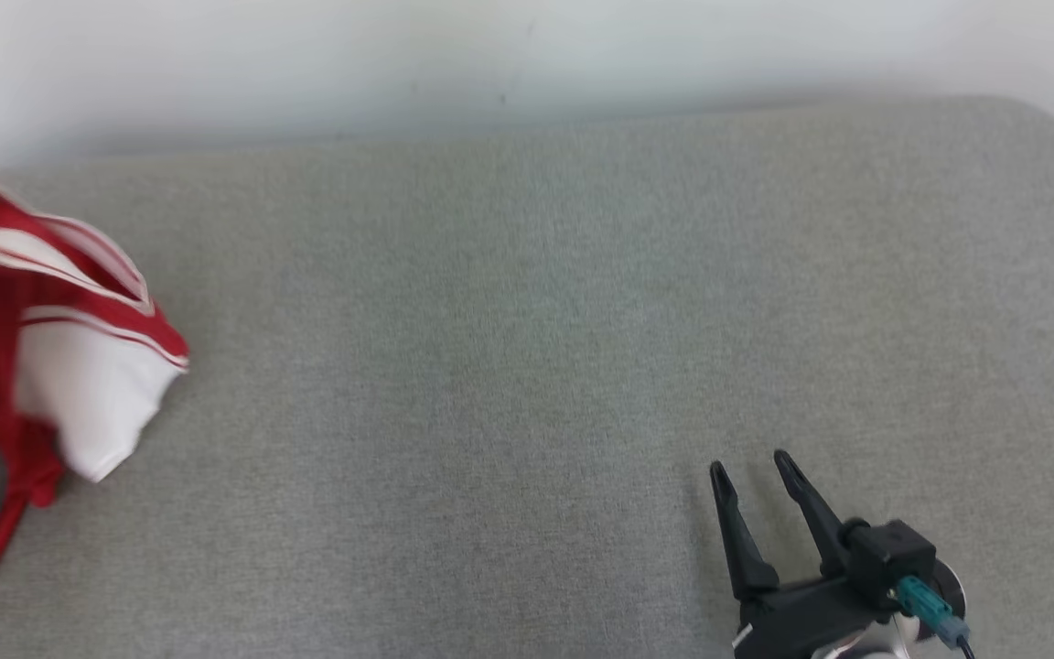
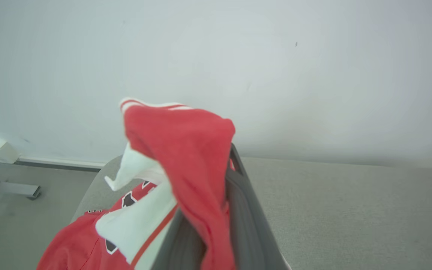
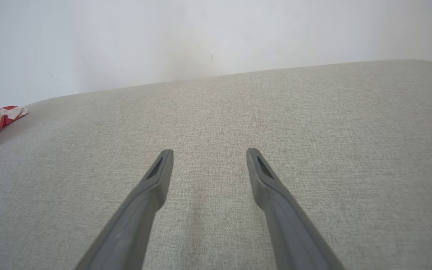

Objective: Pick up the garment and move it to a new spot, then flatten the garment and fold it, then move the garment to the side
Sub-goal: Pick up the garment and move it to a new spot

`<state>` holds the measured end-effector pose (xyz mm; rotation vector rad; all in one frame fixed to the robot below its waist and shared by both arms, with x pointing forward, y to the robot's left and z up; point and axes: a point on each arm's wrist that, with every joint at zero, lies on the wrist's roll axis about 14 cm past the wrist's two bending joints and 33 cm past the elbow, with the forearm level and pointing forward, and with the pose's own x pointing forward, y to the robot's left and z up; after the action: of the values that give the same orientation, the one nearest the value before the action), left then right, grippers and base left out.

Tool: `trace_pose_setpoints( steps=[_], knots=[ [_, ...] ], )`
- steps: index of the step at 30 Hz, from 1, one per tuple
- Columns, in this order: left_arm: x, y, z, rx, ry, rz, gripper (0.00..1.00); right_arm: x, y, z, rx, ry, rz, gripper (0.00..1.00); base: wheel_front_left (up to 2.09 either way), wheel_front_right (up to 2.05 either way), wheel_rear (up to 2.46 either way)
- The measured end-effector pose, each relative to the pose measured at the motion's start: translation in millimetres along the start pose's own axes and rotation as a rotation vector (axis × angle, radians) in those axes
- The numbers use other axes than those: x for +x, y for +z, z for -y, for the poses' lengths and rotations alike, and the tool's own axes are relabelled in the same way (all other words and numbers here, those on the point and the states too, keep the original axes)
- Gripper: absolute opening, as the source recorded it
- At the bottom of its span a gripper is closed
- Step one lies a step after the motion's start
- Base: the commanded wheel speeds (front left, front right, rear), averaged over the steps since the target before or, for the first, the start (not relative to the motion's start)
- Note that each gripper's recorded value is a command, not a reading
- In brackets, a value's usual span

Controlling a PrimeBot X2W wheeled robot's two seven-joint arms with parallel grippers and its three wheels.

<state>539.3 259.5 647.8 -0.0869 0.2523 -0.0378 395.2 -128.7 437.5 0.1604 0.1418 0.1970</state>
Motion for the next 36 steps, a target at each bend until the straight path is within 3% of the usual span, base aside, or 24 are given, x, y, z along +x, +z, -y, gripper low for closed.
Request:
trace_pose_setpoints(
  steps=[5, 11, 21, 28, 32, 36],
  knots=[
    [-35, 72, 50, 0.022, -0.126, 0.183, 0.0, -16, 10, -4, 0.0, 0.0, 0.032, 1.0, 0.0, 0.0, 0.0],
    [-75, 120, 141, -0.007, -0.372, 0.318, 0.0, -35, 22, -2, -0.005, -0.018, 0.074, 1.0, 0.0, 0.0, 0.0],
    [-91, 122, 276, 0.026, -0.702, 0.309, 0.0, -61, 39, 21, -0.005, -0.105, 0.127, 1.0, 0.0, 0.0, 0.0],
    [-73, 70, 346, 0.012, -0.869, 0.171, 0.0, -82, 34, 48, 0.021, -0.21, 0.125, 1.0, 0.0, 0.0, 0.0],
    [-49, -3, 369, -0.031, -0.909, -0.007, 0.0, -88, 32, 60, 0.03, -0.254, 0.119, 1.0, 0.0, 0.0, 0.0],
    [-24, -97, 366, -0.045, -0.857, -0.209, 0.0, -94, 25, 69, 0.033, -0.29, 0.097, 1.0, 0.0, 0.0, 0.0]
  ],
)
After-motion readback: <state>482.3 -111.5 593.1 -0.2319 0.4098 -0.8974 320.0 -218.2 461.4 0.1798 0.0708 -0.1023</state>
